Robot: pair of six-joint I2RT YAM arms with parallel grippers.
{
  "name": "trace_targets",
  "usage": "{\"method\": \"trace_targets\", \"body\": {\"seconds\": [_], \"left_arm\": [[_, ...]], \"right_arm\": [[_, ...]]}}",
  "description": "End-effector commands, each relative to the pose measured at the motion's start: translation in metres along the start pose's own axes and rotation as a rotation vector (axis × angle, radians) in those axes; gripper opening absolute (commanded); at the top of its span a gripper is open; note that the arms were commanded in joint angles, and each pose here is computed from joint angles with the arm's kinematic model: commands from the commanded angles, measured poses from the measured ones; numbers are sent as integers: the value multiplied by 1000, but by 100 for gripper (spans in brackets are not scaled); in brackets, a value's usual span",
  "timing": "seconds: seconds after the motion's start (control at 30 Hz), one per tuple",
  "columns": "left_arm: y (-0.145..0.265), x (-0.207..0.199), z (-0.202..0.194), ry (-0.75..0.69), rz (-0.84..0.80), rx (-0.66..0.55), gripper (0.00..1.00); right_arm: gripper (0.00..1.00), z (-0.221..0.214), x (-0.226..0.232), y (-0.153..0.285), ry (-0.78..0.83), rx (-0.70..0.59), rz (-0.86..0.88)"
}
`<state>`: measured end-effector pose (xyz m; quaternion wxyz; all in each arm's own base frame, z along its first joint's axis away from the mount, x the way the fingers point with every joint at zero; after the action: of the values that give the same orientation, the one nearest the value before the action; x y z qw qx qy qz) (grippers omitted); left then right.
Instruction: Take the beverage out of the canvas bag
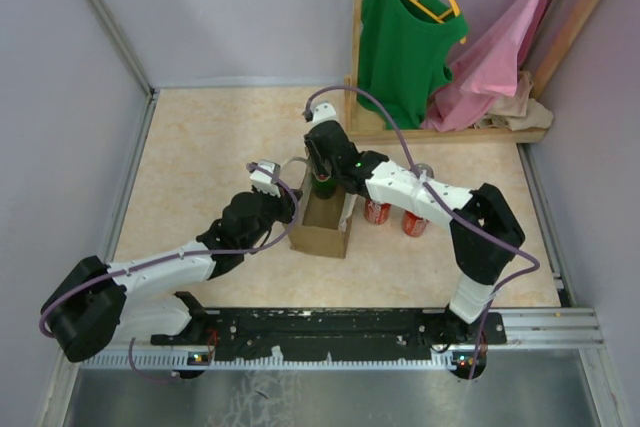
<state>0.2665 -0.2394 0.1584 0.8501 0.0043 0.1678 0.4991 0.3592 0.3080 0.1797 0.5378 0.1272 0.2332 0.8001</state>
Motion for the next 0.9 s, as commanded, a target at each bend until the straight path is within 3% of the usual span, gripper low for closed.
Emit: {"method": "trace_targets", "body": {"seconds": [0.0,0.53,0.87], "left_arm": [[-4,-4,17,5,3,-60,0],[-7,14,42,-25,126,-169,0],[6,33,54,-64,228,-223,0]], "right_arm": [[0,50,-2,15,-24,-154,-3],[0,202,-17,135,-82,-571,98],[0,236,-54,197,-103,-726,-2]]}}
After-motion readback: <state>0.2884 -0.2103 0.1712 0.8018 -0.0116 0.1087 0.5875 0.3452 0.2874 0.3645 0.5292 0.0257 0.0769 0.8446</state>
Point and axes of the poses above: each gripper's point midway between its finger pads, its own y axis back along the fingers, its own x axis along the line the jaws close on, z = x × y, the point moved 2 cm from there along y, back along the fingers
